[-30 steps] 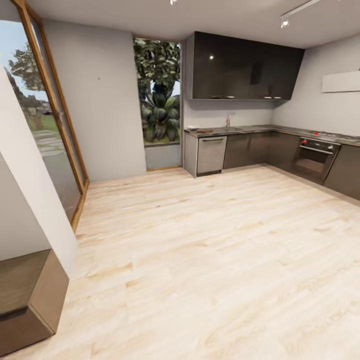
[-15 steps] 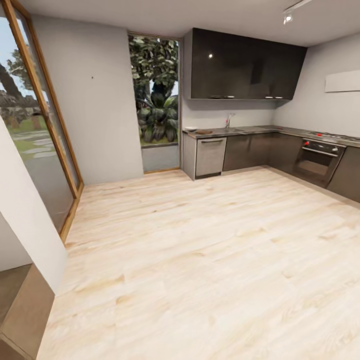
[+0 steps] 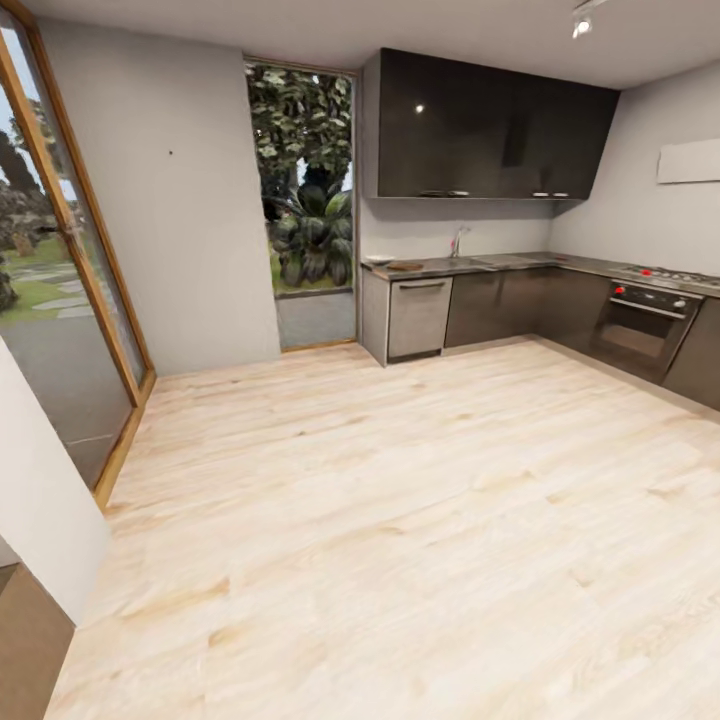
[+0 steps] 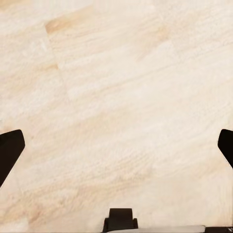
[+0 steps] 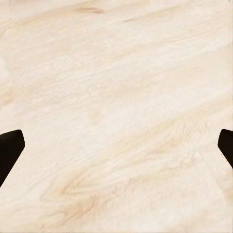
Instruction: In the kitchen, take the Vidalia onion out of the sink, dice it on the chopping board with the paring knife, put the diced onion into the bowl on the countertop, then place both the paring knife and the chopping board into the sink.
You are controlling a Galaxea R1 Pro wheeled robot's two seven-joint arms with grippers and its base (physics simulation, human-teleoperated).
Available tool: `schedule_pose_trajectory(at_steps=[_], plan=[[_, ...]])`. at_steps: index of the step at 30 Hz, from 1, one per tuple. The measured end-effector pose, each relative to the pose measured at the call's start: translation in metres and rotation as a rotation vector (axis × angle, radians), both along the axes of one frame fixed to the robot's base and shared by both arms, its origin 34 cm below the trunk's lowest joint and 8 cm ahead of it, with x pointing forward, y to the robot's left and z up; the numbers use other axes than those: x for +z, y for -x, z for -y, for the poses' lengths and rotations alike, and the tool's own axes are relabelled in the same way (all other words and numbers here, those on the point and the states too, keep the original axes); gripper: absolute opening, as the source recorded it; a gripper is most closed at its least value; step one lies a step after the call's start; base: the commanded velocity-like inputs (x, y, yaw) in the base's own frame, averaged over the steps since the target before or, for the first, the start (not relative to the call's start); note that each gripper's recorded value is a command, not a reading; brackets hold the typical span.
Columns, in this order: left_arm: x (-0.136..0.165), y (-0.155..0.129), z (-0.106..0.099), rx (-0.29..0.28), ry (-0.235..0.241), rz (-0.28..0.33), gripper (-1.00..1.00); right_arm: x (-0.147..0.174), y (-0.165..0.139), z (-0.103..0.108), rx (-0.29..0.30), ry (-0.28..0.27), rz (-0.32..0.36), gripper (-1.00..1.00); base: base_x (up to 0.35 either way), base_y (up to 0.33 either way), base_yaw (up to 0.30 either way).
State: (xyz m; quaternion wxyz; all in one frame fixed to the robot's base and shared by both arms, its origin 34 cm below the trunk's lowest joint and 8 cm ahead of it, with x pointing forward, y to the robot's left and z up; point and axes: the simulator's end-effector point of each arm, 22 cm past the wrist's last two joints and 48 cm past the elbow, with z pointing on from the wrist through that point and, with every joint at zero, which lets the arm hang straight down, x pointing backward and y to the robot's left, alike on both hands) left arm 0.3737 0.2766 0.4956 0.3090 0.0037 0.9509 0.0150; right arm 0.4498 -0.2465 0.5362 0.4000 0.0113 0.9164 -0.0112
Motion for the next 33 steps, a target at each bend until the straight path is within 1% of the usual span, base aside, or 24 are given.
schedule_pose_trajectory(at_steps=[4, 8, 33], plan=[[0.001, -0.001, -0.011, 0.016, -0.011, 0.003, 1.0, 0.0, 0.0, -0.001, 0.003, 0.0, -0.001, 1.0, 0.324, -0.132, 0.0], [0.001, -0.001, -0.014, 0.025, -0.013, 0.004, 1.0, -0.001, 0.001, -0.001, 0.003, 0.0, -0.002, 1.0, 0.324, -0.138, 0.0], [0.001, -0.001, -0.014, 0.027, -0.011, 0.003, 1.0, -0.001, 0.001, 0.001, -0.003, 0.003, -0.002, 1.0, 0.324, -0.114, 0.0]])
